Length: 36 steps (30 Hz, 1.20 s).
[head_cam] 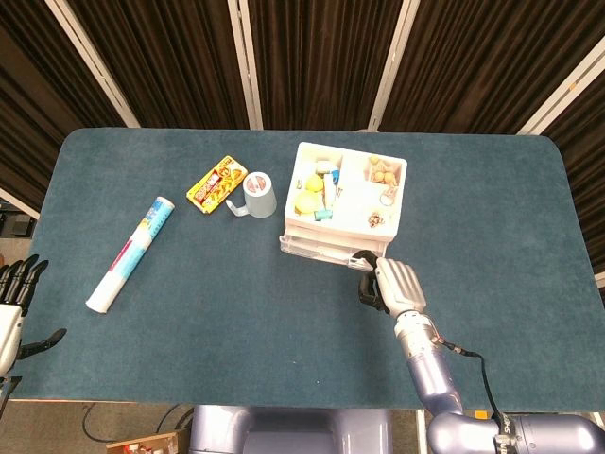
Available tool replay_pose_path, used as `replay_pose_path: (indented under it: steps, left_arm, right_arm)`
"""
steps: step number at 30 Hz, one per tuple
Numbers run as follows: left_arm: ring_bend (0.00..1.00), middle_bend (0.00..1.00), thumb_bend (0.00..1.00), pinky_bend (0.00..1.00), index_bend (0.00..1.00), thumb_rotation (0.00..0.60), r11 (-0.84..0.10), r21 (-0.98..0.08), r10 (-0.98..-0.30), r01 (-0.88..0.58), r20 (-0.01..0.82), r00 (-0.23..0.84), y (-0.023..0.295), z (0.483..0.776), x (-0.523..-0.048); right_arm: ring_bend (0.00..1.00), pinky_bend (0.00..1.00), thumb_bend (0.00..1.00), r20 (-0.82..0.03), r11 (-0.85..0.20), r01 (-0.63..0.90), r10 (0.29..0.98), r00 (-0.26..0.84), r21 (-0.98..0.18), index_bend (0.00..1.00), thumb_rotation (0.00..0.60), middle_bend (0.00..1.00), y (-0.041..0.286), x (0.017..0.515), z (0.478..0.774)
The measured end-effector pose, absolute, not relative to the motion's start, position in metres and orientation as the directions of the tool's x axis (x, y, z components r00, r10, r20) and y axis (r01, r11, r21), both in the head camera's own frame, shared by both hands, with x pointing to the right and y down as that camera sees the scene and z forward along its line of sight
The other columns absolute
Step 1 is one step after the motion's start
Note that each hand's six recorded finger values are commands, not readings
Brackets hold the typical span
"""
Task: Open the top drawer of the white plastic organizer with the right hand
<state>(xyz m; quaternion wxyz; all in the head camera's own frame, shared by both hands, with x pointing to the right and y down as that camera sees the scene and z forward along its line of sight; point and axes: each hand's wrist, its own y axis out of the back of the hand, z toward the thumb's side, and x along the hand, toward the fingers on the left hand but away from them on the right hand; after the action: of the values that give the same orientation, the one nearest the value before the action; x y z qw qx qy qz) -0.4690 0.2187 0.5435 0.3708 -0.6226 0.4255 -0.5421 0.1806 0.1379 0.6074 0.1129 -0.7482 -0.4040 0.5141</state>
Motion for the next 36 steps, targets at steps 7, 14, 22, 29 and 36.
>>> replay_pose_path:
  steps: [7, 14, 22, 29, 36]
  left_arm:
    - [0.00, 0.00, 0.00, 0.05, 0.00, 0.600, -0.369, -0.920, -0.930, -0.131, 0.366, 0.047, 0.218, 0.544, -0.469]
    - [0.00, 0.00, 0.00, 0.05, 0.00, 0.600, -0.372, -0.919, -0.928, -0.132, 0.369, 0.047, 0.219, 0.545, -0.469]
    - [0.00, 0.00, 0.00, 0.05, 0.00, 0.600, -0.376, -0.918, -0.927, -0.128, 0.373, 0.048, 0.219, 0.545, -0.468]
    - [0.00, 0.00, 0.00, 0.05, 0.00, 0.600, -0.378, -0.917, -0.926, -0.128, 0.375, 0.048, 0.219, 0.546, -0.468]
    - [0.00, 0.00, 0.00, 0.05, 0.00, 0.600, -0.379, -0.916, -0.925, -0.131, 0.376, 0.046, 0.219, 0.546, -0.468]
  right_arm:
    - [0.79, 0.89, 0.73, -0.672, -0.644, 0.504, 0.724, 0.157, -0.576, 0.38, 0.600, 0.82, 0.139, 0.177, 0.603]
    - [0.79, 0.89, 0.73, -0.684, -0.646, 0.511, 0.715, 0.145, -0.566, 0.38, 0.600, 0.82, 0.145, 0.185, 0.604]
    - [0.79, 0.89, 0.73, -0.704, -0.661, 0.526, 0.693, 0.153, -0.536, 0.38, 0.600, 0.82, 0.159, 0.192, 0.608]
    - [0.79, 0.89, 0.73, -0.706, -0.662, 0.542, 0.688, 0.167, -0.518, 0.38, 0.600, 0.82, 0.168, 0.195, 0.605]
    - [0.79, 0.89, 0.73, -0.689, -0.650, 0.560, 0.701, 0.183, -0.513, 0.38, 0.600, 0.82, 0.169, 0.193, 0.598]
